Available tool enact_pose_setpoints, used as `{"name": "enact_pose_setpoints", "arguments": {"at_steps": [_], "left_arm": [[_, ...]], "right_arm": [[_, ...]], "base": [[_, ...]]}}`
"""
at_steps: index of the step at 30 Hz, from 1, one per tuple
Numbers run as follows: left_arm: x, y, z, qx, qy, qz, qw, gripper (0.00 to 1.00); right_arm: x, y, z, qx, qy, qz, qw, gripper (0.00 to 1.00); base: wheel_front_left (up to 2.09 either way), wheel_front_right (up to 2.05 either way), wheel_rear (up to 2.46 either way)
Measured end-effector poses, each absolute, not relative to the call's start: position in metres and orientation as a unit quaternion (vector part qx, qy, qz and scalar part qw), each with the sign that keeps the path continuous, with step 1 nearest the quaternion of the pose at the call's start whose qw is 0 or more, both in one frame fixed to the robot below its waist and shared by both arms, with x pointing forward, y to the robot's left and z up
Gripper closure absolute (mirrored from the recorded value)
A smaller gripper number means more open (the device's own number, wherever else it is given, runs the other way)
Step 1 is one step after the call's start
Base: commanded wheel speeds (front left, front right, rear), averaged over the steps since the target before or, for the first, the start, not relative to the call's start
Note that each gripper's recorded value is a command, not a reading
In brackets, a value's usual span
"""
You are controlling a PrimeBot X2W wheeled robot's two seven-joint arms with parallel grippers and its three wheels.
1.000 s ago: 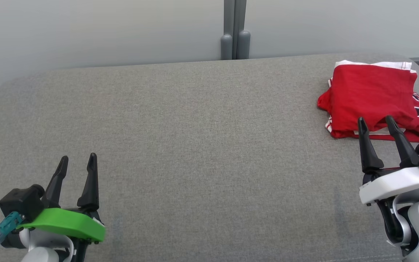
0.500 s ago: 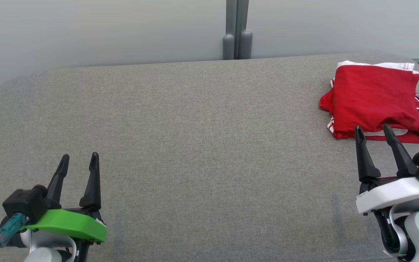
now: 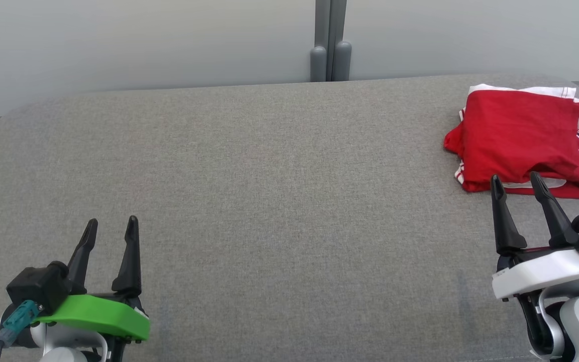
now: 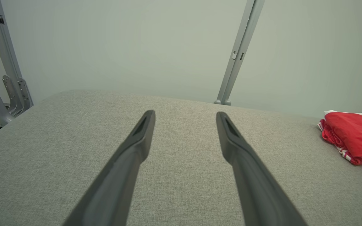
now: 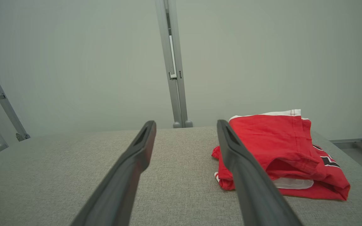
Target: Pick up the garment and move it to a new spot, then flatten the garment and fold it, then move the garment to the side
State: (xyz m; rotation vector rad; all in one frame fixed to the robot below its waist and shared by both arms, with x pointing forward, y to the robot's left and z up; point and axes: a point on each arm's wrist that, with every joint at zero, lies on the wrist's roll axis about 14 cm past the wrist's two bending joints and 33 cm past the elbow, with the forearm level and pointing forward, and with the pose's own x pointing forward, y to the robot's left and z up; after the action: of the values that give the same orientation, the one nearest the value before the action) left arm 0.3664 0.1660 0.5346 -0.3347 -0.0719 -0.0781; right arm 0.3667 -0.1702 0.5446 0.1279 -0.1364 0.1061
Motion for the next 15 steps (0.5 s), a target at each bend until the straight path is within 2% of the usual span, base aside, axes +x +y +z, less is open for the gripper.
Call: {"name": "enact_pose_setpoints", "arguments": {"at_steps": [4,5,10,15], "left_arm": [[0.365,0.166,0.533,-0.165,-0.033,-0.037,0.985,0.00],[0.365,0.165,0.530,-0.166,-0.030,-0.038,0.985,1.00],[0.356,0.155,0.504,-0.179,0.011,-0.034,0.983,1.00],[0.356,0.157,0.500,-0.200,0.020,-0.028,0.979,1.00]], "right_arm": [[0.366,-0.170,0.545,0.064,-0.069,0.053,0.994,0.00],[0.365,-0.169,0.542,0.065,-0.064,0.053,0.994,1.00],[0.354,-0.161,0.510,0.082,-0.015,0.048,0.995,1.00],[0.351,-0.158,0.507,0.109,-0.008,0.047,0.993,1.00]], "base": [[0.00,0.00,0.00],[0.00,0.00,0.00],[0.00,0.00,0.00],[0.00,0.00,0.00]]}}
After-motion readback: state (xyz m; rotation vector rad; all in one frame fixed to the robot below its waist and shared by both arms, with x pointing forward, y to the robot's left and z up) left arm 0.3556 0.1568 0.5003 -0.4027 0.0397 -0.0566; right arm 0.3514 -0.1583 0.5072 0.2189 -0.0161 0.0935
